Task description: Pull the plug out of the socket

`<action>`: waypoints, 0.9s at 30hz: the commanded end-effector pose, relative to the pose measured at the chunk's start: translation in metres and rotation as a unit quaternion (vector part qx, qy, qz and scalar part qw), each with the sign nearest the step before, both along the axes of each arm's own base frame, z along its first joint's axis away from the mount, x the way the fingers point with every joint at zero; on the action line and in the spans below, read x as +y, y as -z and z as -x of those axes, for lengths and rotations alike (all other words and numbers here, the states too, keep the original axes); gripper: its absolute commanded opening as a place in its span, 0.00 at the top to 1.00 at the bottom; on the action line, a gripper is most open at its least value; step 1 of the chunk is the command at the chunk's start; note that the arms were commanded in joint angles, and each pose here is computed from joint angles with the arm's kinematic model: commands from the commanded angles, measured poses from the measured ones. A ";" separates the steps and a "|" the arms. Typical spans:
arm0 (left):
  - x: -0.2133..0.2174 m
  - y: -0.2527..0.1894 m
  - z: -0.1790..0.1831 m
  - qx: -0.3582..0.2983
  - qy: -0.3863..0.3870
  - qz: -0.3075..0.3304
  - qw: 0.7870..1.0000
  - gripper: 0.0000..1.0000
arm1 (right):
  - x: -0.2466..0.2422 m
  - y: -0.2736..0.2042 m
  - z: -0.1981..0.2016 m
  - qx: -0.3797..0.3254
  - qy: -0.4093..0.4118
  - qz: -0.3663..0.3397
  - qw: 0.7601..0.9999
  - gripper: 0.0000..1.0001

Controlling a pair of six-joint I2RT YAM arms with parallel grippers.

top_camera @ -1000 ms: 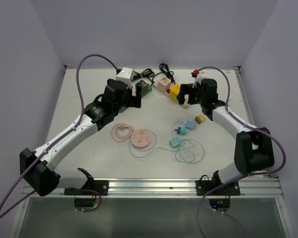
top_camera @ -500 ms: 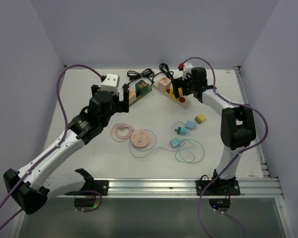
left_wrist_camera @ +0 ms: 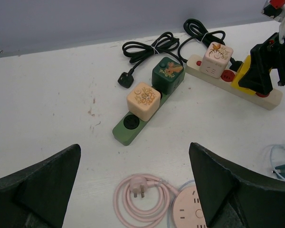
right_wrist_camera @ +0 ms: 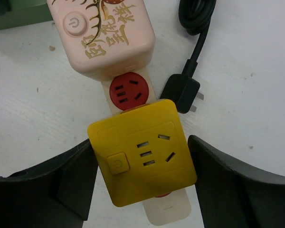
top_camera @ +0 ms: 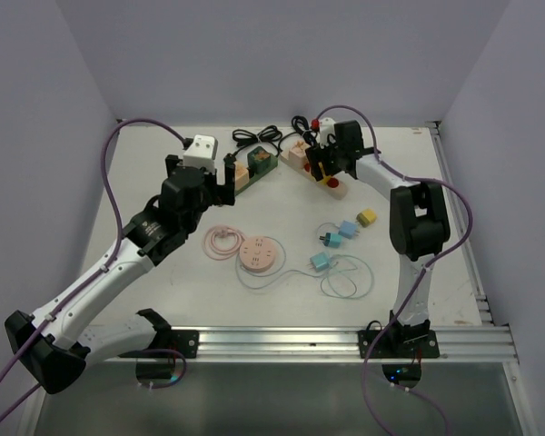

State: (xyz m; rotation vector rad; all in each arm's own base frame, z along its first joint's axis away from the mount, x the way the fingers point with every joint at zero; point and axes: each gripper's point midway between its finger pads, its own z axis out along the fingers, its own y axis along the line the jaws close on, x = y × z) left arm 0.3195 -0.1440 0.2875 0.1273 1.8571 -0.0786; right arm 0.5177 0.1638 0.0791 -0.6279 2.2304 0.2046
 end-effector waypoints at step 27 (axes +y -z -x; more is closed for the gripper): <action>-0.015 0.027 -0.021 0.031 0.013 0.011 0.999 0.00 | 0.066 -0.020 0.102 0.054 -0.022 -0.064 0.996 0.79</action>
